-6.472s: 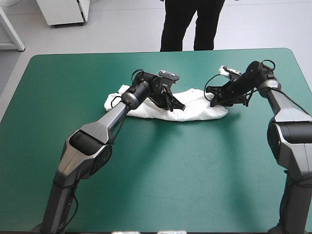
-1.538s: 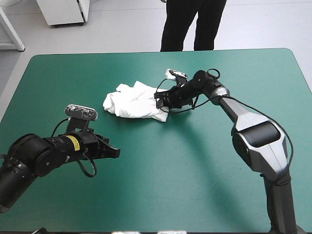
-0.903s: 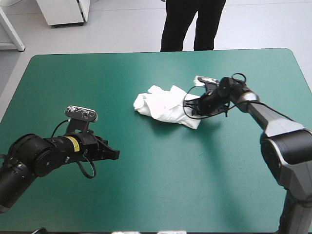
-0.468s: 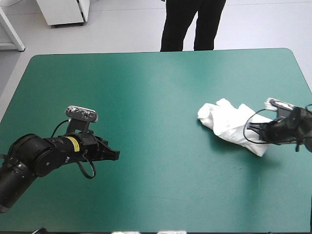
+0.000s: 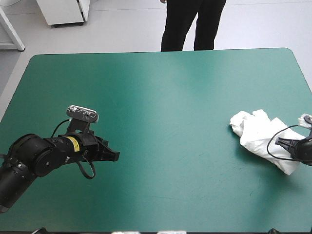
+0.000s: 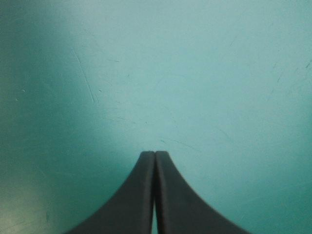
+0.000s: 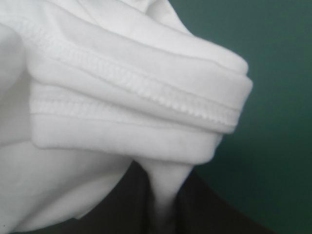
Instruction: Fold the cloth
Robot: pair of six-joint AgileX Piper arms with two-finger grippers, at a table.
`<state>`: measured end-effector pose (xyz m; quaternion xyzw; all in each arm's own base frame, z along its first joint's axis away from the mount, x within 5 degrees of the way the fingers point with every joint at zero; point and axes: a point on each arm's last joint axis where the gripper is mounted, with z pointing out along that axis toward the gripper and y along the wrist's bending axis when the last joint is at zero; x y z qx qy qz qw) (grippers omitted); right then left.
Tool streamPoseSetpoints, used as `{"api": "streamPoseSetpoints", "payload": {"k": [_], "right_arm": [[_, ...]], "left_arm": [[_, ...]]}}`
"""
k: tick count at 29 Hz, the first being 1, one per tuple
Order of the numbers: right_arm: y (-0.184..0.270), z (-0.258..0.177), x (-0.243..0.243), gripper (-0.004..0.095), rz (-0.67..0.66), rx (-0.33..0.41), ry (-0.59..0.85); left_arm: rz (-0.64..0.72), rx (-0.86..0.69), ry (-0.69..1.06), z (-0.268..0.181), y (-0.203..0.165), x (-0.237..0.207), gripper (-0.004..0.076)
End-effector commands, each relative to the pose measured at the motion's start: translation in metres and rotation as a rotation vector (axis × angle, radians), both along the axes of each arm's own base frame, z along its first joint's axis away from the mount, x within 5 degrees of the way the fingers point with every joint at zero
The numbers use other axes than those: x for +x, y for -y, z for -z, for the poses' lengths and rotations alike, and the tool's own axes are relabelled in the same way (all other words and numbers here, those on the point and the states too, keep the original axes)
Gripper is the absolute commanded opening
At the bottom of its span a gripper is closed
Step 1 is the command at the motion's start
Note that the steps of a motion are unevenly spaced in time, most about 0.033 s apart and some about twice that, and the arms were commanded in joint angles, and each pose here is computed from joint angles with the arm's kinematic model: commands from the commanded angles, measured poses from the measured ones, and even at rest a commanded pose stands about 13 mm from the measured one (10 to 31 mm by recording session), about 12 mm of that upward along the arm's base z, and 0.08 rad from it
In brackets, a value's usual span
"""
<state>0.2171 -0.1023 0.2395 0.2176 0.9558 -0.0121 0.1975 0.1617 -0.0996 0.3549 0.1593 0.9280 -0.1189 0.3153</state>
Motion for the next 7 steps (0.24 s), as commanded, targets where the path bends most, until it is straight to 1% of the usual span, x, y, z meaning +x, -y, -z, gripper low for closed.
{"api": "streamPoseSetpoints", "payload": {"k": [1, 2, 3, 4, 5, 7], "right_arm": [[0.003, -0.015, 0.0, 0.0083, -0.022, -0.06, 0.063], [0.004, -0.016, 0.0, 0.0147, -0.028, -0.063, 0.059], [0.004, -0.018, -0.001, 0.0375, -0.034, -0.063, 0.039], [0.004, -0.019, -0.001, 0.0444, -0.035, -0.063, 0.036], [0.005, -0.022, 0.0, 0.0572, -0.02, -0.062, 0.038], [0.006, -0.03, 0.001, 0.0695, 0.016, -0.061, 0.056]], "left_arm": [[0.025, -0.038, 0.084, -0.014, 0.001, 0.0, -0.001], [0.033, -0.032, 0.088, -0.014, 0.001, 0.0, -0.001], [0.04, -0.023, 0.095, -0.014, 0.001, 0.0, -0.001], [0.041, -0.023, 0.095, -0.014, 0.001, 0.0, -0.001], [0.041, -0.023, 0.095, -0.014, 0.001, 0.0, -0.001], [0.041, -0.023, 0.095, -0.014, 0.001, 0.0, -0.001]]}}
